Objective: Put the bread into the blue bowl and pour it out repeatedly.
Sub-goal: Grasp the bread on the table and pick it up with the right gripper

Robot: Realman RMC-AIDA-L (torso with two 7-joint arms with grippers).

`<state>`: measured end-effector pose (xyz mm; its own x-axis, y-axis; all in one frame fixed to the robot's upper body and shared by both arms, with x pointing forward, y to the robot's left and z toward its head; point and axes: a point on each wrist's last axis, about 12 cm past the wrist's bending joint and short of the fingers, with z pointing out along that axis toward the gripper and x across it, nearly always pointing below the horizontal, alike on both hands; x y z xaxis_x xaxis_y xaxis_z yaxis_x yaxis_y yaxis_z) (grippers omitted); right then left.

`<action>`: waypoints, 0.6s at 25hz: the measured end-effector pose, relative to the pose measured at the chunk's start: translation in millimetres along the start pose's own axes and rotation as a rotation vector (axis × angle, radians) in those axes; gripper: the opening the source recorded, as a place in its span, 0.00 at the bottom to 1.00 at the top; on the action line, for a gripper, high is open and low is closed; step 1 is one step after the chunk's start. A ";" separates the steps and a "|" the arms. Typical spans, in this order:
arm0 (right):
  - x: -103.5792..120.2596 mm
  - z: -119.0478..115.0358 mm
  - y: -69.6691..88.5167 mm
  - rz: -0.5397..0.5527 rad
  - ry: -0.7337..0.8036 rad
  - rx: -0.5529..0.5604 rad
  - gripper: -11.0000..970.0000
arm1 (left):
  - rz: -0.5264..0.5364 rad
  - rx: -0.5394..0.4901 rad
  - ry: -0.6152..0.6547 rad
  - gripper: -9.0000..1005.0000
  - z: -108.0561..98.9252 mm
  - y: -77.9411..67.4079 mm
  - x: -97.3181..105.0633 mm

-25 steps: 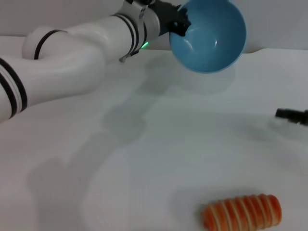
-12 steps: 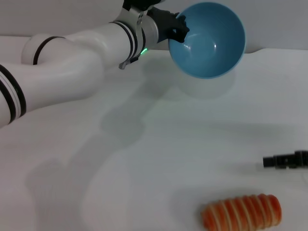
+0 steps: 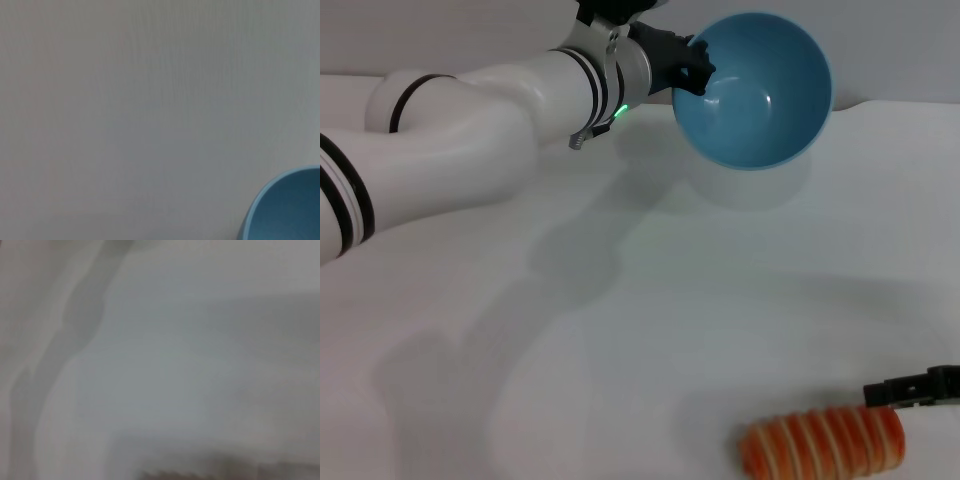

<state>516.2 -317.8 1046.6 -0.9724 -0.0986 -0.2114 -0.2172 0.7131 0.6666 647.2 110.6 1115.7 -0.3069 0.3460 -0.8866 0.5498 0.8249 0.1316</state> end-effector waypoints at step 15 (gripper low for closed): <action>-0.7 11.6 6.3 0.038 0.084 0.029 0.61 | 0.006 0.000 0.002 0.01 0.0 -0.2 2.1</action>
<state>516.5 -305.3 1042.6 -0.9839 -0.1279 -0.1252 -0.1788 0.7371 0.6518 646.4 111.1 1113.8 -0.3051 0.3514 -0.8851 0.5513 0.8230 0.1367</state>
